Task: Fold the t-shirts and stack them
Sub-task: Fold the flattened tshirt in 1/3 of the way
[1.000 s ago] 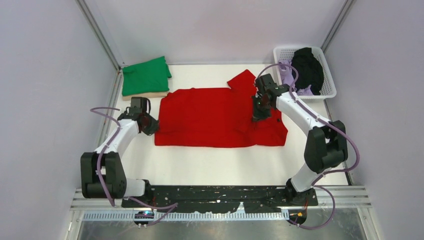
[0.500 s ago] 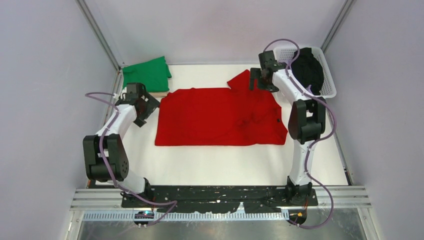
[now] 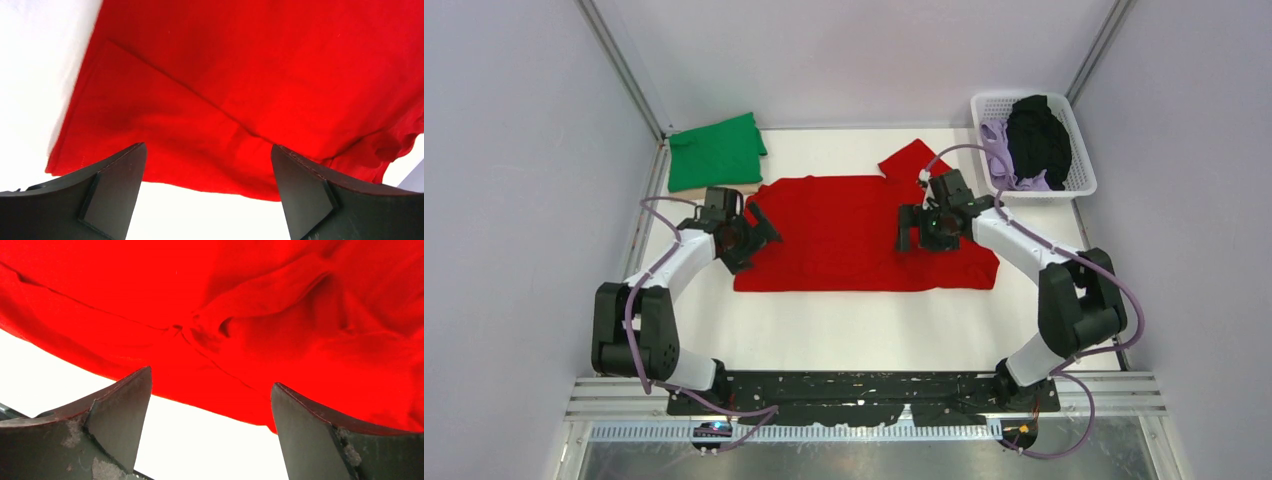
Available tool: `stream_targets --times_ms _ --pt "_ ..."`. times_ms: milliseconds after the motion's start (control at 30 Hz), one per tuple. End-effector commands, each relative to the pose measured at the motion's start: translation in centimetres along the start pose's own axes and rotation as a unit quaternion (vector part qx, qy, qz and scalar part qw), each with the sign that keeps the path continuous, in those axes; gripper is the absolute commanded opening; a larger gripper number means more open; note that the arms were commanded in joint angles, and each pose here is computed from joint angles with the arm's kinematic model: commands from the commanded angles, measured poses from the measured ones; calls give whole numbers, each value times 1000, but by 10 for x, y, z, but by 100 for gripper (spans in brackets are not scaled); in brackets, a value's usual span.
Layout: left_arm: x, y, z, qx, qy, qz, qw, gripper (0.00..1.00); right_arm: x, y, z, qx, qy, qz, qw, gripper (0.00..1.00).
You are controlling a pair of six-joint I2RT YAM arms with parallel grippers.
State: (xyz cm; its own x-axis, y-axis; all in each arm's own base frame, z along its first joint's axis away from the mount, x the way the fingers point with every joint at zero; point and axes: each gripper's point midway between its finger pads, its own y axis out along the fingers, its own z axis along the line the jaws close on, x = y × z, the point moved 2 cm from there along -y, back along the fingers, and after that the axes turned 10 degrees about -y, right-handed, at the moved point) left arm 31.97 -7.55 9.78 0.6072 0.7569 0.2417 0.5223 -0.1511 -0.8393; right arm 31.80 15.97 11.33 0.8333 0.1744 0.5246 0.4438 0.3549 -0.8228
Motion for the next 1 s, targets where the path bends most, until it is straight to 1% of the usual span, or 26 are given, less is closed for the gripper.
stream_targets --times_ms 0,133,233,267,367,500,567,667,700,733,800,833,867,900,933,967 --pt "-11 5 -9 -44 17 18 999 100 8 24 14 26 3 -23 999 96" --pt "-9 19 5 -5 23 14 1000 99 37 47 -2 -18 -13 -50 999 96" --pt "-3 24 11 19 29 8 999 100 79 66 -17 -42 -11 -84 995 95" --pt "-2 24 11 23 29 8 999 100 86 71 -19 -44 -4 -88 995 95" --pt "2 23 10 23 31 3 999 100 126 86 -32 -51 9 -121 991 95" --pt "3 15 6 17 40 2 999 100 162 76 -31 -49 9 -163 985 95" --pt "4 11 6 18 43 0 999 100 164 64 -28 -47 7 -175 984 95" --pt "4 9 3 7 45 -1 999 100 145 50 -27 -48 1 -166 985 96" --pt "3 10 1 -2 45 1 999 100 129 45 -27 -48 1 -154 987 95" --pt "2 12 -3 -14 44 3 999 100 121 37 -24 -45 1 -154 987 95" --pt "-3 17 -11 -38 41 20 998 100 71 43 -25 -43 11 -109 993 95" --pt "-4 20 -17 -48 42 27 998 100 58 44 -25 -41 16 -98 994 95" --pt "-6 25 -20 -52 42 32 997 100 36 46 -24 -40 20 -78 996 95" --pt "-6 30 -22 -50 42 37 997 100 25 47 -24 -41 26 -67 997 96" --pt "-7 36 -22 -45 41 44 997 99 5 50 -27 -45 32 -45 997 95" --pt "-9 40 -20 -36 39 55 997 100 -4 50 -28 -48 41 -35 997 95"
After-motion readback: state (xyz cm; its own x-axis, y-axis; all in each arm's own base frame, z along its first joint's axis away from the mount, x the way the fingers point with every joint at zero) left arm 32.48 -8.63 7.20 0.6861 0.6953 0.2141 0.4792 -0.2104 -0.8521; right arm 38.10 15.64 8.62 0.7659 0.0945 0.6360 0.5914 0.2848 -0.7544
